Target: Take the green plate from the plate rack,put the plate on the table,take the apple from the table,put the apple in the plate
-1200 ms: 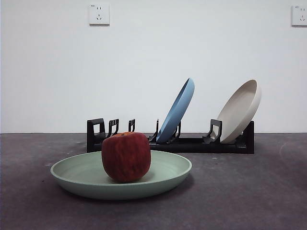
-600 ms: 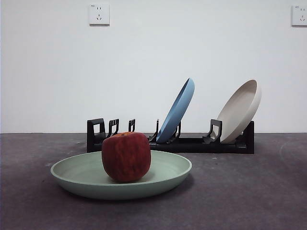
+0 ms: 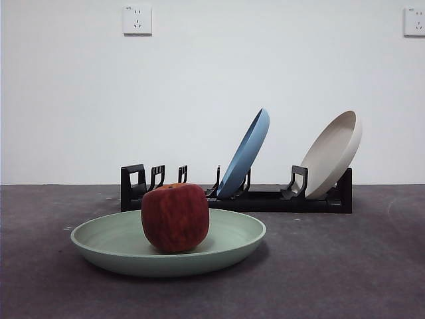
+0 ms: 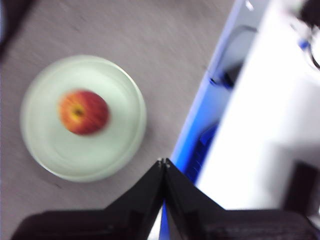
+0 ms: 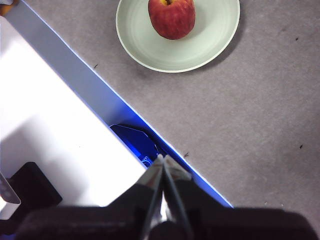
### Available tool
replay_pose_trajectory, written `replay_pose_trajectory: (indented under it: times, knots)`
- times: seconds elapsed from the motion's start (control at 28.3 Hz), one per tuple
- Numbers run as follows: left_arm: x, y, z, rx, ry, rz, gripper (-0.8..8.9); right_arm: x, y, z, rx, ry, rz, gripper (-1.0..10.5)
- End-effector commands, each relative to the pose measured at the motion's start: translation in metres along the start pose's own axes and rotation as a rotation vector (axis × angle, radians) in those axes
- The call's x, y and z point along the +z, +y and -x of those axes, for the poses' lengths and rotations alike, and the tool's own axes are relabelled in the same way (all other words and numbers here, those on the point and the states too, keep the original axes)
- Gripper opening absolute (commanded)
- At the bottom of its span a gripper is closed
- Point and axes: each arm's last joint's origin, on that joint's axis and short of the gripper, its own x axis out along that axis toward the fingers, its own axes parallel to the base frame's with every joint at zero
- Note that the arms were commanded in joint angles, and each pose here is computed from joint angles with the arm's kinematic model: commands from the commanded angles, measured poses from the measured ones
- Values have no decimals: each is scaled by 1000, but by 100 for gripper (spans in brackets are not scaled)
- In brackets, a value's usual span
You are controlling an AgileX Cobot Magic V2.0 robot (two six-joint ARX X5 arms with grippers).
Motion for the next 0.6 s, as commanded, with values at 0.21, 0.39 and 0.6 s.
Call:
replay_pose_trajectory:
  times: [0.21,0.39,0.6]
  knots:
    - [22,54,44,261,-540,98,-3,-1,0,2,-1,-10,-10,1]
    - [1,92,78,402,-822,175,-3,-1,0,2,-1,-11,-10,1]
    - [-60,102,73,662,-947,226,-3,-1,0,2,0,-13,-10,1]
